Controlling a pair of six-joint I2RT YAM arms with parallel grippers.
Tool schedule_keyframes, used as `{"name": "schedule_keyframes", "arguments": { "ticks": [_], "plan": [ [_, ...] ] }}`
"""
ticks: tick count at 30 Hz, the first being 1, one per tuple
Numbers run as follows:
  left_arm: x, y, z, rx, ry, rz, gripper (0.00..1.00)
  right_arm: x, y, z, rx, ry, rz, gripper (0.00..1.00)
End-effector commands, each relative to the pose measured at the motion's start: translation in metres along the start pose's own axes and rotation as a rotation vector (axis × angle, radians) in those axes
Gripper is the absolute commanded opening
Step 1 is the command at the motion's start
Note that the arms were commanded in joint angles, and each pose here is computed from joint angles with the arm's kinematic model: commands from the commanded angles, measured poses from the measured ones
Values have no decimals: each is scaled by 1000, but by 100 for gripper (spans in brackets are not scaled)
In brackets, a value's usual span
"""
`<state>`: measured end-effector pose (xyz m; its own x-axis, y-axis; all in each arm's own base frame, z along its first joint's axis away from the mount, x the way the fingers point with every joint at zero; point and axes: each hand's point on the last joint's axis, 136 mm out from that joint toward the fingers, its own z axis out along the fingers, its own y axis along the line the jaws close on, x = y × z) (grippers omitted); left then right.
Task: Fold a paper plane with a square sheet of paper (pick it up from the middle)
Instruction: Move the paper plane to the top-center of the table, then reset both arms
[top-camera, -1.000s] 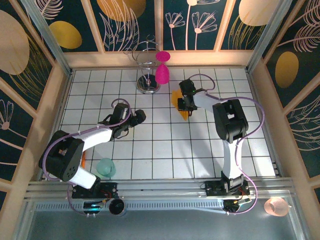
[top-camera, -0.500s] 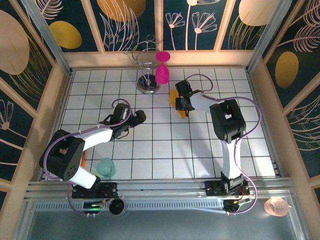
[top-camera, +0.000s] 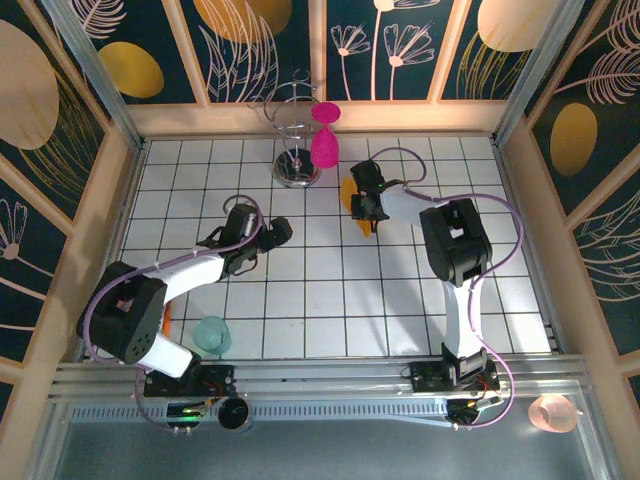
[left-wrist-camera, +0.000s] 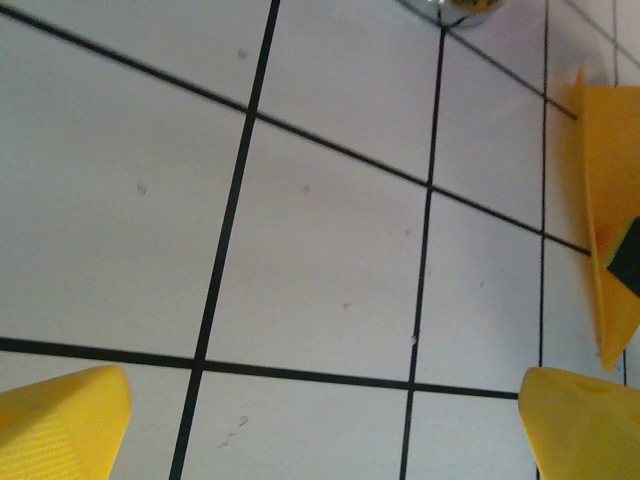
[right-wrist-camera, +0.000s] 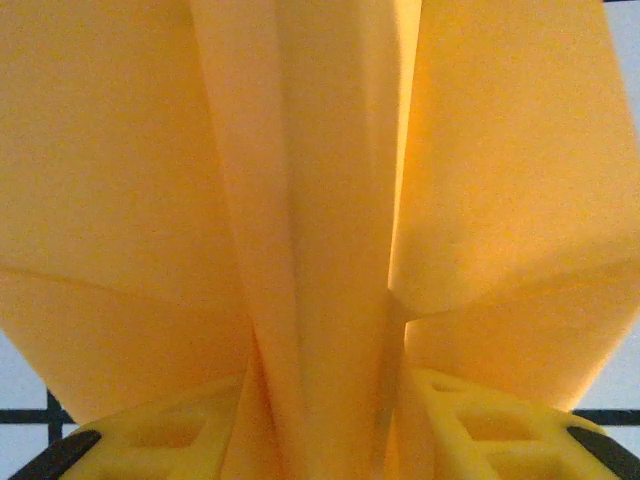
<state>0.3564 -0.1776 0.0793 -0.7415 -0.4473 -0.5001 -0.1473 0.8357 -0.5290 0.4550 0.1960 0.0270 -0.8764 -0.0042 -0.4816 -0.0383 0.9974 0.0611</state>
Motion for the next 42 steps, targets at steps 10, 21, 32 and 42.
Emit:
{"name": "schedule_keyframes", "arguments": {
  "ticks": [10, 21, 32, 42],
  "plan": [
    [-108, -8, -76, -142, -423, 104, 99, -78, -31, -145, -7, -370, 135, 58],
    [-145, 70, -153, -409, -843, 128, 99, -32, -194, -235, 318, -790, 422, 99],
    [-128, 123, -143, -544, -878, 291, 99, 29, -259, -201, 495, -843, 424, 99],
    [-129, 129, -110, -353, -819, 386, 99, 18, -238, -168, 322, -932, 253, 99]
  ]
}}
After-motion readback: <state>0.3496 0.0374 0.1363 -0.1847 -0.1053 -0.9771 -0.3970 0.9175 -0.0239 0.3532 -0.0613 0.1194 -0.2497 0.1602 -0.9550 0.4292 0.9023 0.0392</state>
